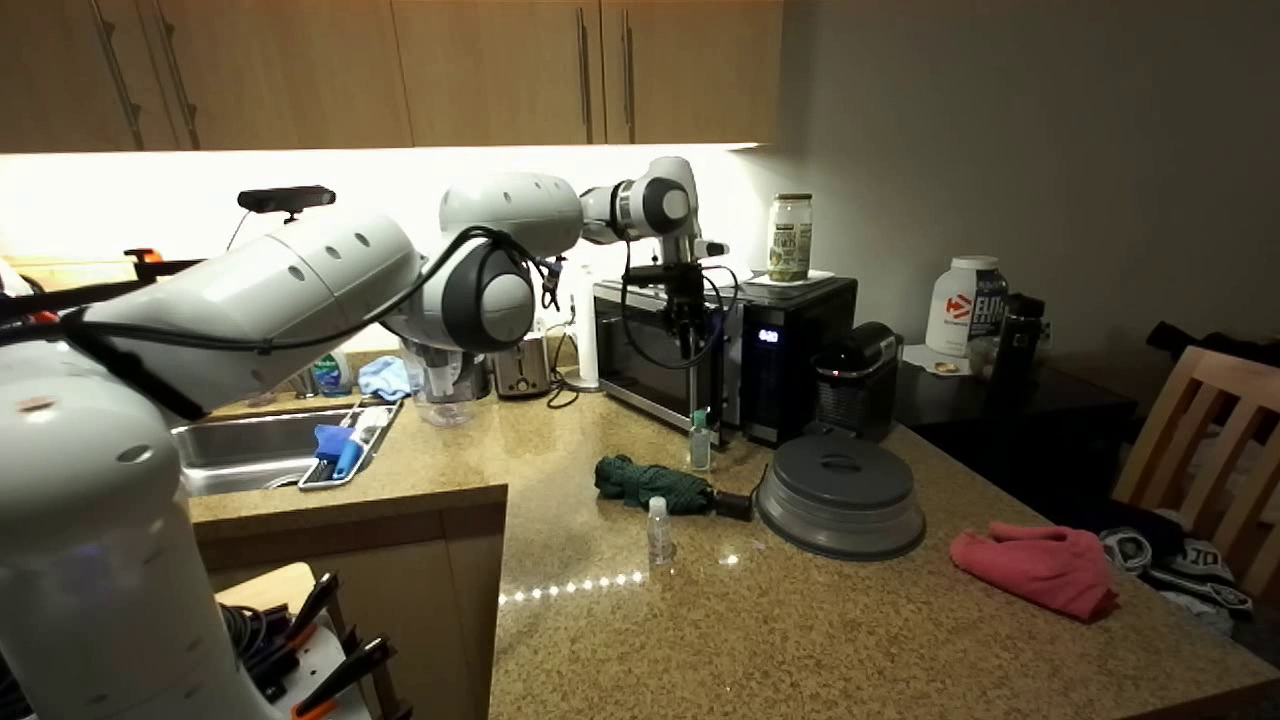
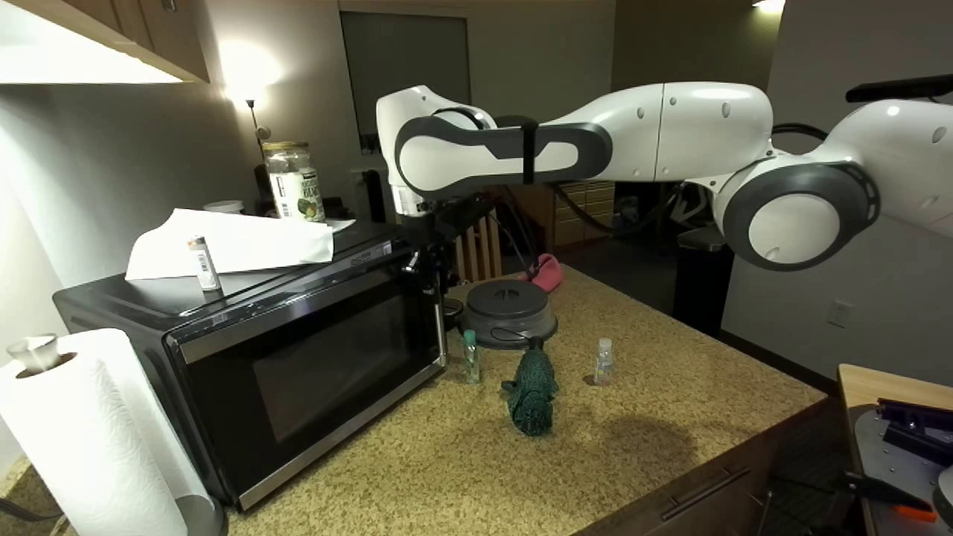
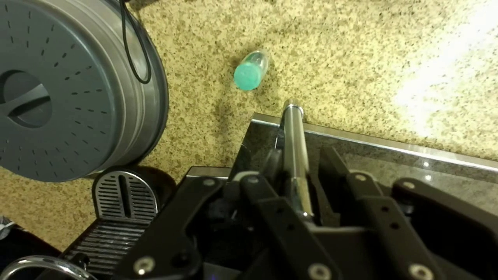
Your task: Open the microwave
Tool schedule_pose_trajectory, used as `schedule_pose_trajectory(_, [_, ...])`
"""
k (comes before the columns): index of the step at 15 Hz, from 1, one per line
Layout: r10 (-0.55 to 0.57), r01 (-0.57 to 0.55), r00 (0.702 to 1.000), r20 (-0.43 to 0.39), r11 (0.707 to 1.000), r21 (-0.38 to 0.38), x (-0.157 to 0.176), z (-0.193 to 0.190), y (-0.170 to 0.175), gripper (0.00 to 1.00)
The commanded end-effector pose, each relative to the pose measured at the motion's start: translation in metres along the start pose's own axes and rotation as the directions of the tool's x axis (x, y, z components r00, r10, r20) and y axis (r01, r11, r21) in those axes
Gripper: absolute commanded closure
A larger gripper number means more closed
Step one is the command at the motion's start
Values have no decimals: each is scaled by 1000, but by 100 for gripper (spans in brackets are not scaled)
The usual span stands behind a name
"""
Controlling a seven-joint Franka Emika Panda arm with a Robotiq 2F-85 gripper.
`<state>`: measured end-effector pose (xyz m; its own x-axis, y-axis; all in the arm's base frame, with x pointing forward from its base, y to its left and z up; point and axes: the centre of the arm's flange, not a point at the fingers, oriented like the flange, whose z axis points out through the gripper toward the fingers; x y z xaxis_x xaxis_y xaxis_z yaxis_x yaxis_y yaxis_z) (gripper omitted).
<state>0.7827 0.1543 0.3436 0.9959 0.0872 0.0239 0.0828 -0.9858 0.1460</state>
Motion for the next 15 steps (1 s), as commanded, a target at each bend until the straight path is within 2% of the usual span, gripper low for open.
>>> schedule_pose_trajectory(1, [8,-8,1000,20,1000,24,8,-3,-5,94])
schedule_pose_trajectory(3, [5,-6,1000,24,1000,30,6,-1,-6,91])
schedule_pose_trajectory(11, [-16,14,998,60,1000,26,-4,7,-19,91])
schedule_pose_trajectory(13, [-17,16,998,67,1000,17,-7,13,-24,91])
schedule_pose_trajectory(15, [20,-18,999,38,999,-38,-10,16,-26,91])
